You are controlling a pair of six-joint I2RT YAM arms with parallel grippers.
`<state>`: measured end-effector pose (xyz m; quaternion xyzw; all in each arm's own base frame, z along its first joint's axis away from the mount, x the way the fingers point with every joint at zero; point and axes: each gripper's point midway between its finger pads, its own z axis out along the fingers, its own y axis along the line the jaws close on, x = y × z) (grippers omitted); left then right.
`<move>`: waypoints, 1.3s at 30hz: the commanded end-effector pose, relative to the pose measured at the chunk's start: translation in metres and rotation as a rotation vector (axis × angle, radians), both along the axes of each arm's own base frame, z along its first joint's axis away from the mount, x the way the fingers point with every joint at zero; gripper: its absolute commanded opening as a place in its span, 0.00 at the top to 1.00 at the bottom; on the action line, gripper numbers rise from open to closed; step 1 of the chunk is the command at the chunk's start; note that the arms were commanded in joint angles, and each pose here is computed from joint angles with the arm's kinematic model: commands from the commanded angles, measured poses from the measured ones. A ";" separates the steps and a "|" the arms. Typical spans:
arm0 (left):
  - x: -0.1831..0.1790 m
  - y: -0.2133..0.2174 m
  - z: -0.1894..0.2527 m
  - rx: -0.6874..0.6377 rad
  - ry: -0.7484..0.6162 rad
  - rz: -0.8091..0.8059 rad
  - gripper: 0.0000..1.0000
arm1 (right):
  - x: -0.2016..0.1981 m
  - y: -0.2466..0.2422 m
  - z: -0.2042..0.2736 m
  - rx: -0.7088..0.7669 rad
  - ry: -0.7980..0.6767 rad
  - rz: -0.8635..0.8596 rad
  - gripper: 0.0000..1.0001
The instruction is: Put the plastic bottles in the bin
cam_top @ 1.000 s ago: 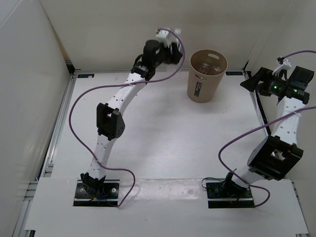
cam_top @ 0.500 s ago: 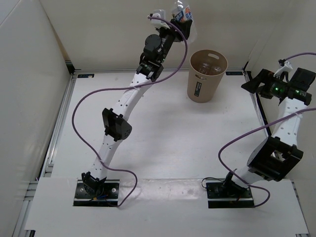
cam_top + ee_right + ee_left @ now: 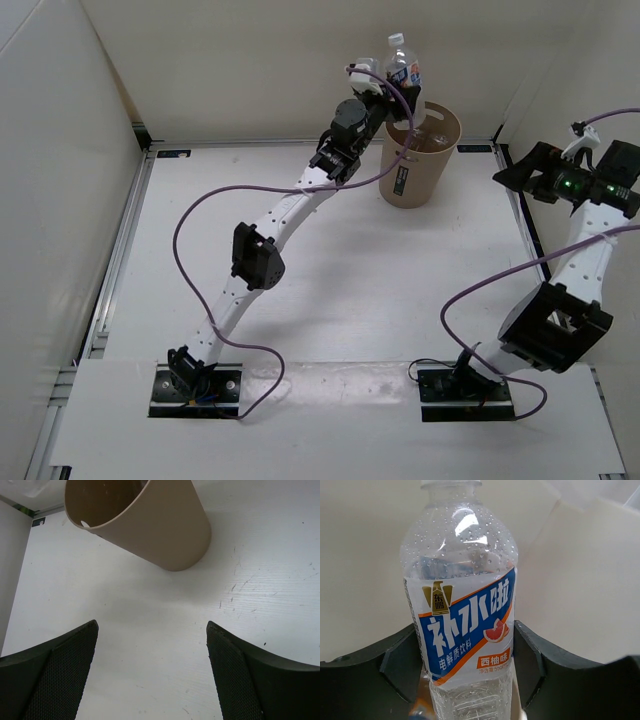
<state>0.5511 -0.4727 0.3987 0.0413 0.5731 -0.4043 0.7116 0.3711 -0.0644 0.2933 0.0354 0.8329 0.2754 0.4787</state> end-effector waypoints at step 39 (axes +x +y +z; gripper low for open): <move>-0.029 0.104 0.047 0.281 -0.088 0.104 0.00 | -0.010 -0.010 0.031 -0.024 -0.069 -0.055 0.10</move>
